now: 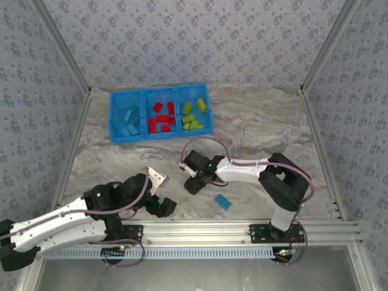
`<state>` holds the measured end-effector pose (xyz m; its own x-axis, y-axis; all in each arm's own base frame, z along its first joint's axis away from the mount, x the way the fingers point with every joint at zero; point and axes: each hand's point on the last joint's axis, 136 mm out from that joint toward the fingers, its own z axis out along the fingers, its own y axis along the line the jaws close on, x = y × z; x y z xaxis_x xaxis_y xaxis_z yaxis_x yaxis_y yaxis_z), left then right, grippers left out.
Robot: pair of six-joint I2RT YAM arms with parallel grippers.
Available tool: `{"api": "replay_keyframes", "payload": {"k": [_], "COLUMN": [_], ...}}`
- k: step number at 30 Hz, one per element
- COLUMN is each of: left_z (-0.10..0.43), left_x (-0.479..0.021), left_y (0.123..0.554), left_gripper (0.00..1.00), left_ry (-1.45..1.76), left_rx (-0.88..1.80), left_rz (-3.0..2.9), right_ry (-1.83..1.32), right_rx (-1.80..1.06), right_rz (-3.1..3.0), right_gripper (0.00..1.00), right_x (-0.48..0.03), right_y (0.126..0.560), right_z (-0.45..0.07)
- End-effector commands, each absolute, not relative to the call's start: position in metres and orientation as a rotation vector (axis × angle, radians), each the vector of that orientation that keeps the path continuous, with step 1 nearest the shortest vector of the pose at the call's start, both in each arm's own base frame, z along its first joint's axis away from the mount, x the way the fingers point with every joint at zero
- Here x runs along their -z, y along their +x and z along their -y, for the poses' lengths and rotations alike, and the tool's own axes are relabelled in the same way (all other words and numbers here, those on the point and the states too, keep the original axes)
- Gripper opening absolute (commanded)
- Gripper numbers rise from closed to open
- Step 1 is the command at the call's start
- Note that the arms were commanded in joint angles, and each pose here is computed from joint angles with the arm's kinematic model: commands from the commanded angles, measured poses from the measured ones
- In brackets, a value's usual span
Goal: Sort the legos into containers by color
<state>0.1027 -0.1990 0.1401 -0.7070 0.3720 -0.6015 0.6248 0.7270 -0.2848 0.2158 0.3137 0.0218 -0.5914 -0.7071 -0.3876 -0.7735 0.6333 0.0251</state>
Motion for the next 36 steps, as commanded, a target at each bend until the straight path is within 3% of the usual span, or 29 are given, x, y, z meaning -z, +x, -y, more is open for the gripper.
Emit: {"api": "replay_keyframes", "payload": {"k": [1, 5, 9, 18, 22, 27, 36], "left_z": [0.188, 0.186, 0.188, 0.201, 0.191, 0.119, 0.047], "left_x": [-0.136, -0.139, -0.149, -0.158, -0.162, -0.190, -0.240], "left_y": [0.111, 0.117, 0.125, 0.135, 0.141, 0.171, 0.190], "left_gripper": [0.99, 0.99, 0.99, 0.99, 0.99, 0.99, 0.88], "left_ry": [0.695, 0.654, 0.607, 0.561, 0.467, -0.040, -0.279], "left_rx": [0.550, 0.524, 0.527, 0.555, 0.526, 0.265, -0.028], "left_rz": [-2.444, -2.428, -2.395, -2.351, -2.344, -2.258, -2.174], "right_ry": [-1.174, -1.094, -0.929, -0.577, -0.680, -0.787, -0.933], "right_rx": [-0.230, -0.232, -0.324, -0.265, -0.429, -0.641, -0.596], "right_rz": [-2.553, -2.516, -2.380, -2.097, -2.047, -1.957, -1.904], "right_gripper": [0.57, 0.49, 0.48, 0.47, 0.48, 0.48, 0.49], "right_x": [-0.012, -0.035, -0.097, -0.212, -0.234, -0.257, -0.211], "right_y": [0.213, 0.220, 0.245, 0.387, 0.415, 0.427, 0.436], "right_z": [-0.306, -0.302, -0.303, -0.292, -0.345, -0.425, -0.529]}}
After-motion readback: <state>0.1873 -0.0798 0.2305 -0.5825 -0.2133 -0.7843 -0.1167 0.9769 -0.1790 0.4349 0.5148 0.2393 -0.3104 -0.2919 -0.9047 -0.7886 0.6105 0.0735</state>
